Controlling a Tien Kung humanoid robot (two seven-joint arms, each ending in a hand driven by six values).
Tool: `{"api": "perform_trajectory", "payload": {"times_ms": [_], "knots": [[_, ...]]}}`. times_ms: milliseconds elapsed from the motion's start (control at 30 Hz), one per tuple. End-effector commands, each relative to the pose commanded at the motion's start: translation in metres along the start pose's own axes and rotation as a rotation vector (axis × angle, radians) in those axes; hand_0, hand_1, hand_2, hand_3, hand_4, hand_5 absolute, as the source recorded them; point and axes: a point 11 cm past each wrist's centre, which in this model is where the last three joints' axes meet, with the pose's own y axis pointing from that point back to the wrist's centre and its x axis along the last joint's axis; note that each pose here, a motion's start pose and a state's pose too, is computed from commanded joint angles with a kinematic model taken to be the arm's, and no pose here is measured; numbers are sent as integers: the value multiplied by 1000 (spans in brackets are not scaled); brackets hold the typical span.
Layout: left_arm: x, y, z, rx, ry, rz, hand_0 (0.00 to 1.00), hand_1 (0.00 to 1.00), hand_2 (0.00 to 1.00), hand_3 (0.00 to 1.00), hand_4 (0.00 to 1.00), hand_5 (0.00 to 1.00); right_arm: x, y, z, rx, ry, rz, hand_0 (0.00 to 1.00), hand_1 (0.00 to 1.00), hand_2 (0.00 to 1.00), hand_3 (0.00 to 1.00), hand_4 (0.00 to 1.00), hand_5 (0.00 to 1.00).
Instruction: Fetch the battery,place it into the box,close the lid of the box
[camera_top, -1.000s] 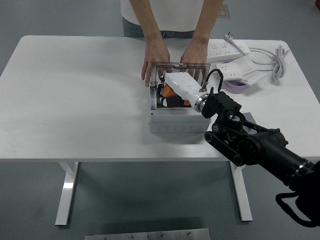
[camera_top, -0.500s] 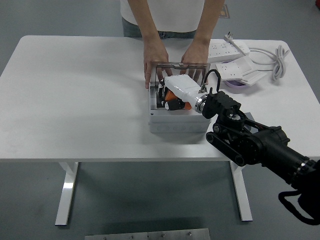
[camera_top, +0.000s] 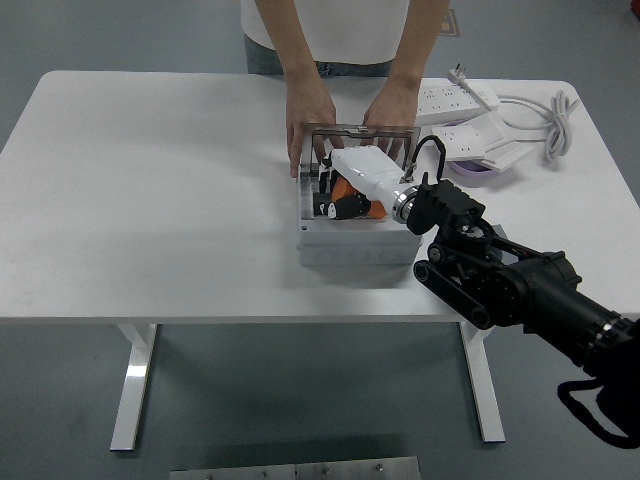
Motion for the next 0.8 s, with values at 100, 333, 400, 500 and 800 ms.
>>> {"api": "perform_trajectory", "payload": {"times_ms": [100,333,400,500,800], "knots": [[0,0,1,-1,-2,0,632,698,573,541,500,2,2,0,0,3,-8,5,464,421,481,489,880,581],[0,1,1,-3,-3,0,632,698,573,541,500,2,2,0,1,4,-20,8,483,424,484,504,904,625],[0,0,1,-2,-3,0,632,698,573,541,500,2,2,0,1,3,-20,8,496,436,497,525,906,624],[-1,0,0,0,-2,-1,632,698,573,541,500,2,2,1,3,-7,-32,9,496,436,497,525,906,624],[-4,-3,-7,13,8,-5,632,698,573,541,500,2,6,10,21,-58,-186,26,499,441,515,566,913,627]]}}
